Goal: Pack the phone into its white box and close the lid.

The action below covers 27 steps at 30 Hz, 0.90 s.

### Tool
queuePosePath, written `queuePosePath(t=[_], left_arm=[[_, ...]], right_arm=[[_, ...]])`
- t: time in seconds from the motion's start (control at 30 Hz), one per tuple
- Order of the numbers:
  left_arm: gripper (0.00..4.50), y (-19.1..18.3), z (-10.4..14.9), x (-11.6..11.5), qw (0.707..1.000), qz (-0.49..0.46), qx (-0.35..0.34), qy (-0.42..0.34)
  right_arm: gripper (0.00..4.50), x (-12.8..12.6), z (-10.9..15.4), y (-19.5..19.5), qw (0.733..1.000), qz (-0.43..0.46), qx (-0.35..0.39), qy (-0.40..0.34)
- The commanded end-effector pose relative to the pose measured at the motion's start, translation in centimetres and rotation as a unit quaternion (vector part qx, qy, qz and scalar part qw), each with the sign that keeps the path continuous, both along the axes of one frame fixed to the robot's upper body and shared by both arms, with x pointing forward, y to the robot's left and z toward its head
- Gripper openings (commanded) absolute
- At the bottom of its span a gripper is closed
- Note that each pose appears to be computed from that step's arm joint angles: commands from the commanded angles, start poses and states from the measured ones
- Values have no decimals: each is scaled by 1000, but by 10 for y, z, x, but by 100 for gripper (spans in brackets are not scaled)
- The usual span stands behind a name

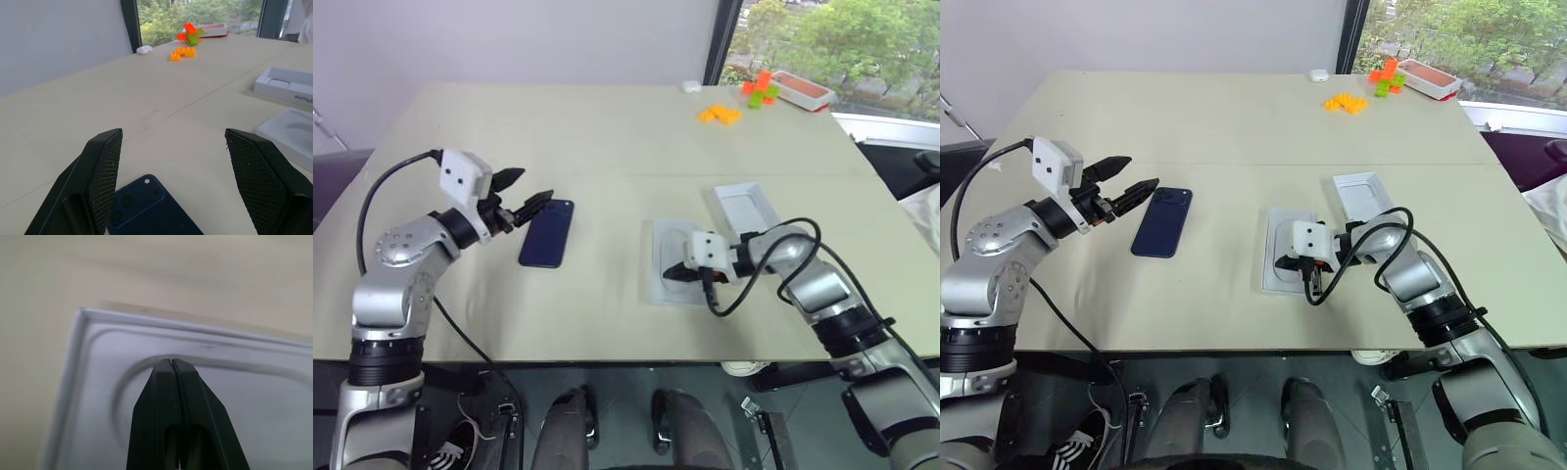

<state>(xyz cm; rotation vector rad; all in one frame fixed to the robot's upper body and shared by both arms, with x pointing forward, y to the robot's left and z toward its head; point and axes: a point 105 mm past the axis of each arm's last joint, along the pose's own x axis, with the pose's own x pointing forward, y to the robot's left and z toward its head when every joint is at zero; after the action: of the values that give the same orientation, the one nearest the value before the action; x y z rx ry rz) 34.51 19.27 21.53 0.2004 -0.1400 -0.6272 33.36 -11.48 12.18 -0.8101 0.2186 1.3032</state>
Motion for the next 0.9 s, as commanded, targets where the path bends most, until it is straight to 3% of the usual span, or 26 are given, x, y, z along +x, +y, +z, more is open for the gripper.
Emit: queuePosePath(t=[0.03, 0.13, 0.33, 0.6, 0.77, 0.9], left_arm=[[354, 1, 14, -1, 1000, 4, 2, -30], [354, -1, 14, -1, 1000, 4, 0, -29], [354, -4, 13, -1, 1000, 2, -2, -29], [354, -1, 14, -1, 1000, 7, 1, -30], [354, -3, 13, 0, 1000, 8, 0, -29], [354, -2, 13, -1, 1000, 6, 0, -28]], right_arm=[[3, 26, 22, -12, 996, -41, -4, -73], [3, 47, 25, -20, 989, -81, -29, -123], [3, 56, 12, -20, 984, -75, -64, -149], [3, 26, -7, -9, 994, 5, -66, -86], [3, 34, 3, -7, 992, -17, -52, -114], [3, 19, 12, -5, 998, -2, -11, -60]])
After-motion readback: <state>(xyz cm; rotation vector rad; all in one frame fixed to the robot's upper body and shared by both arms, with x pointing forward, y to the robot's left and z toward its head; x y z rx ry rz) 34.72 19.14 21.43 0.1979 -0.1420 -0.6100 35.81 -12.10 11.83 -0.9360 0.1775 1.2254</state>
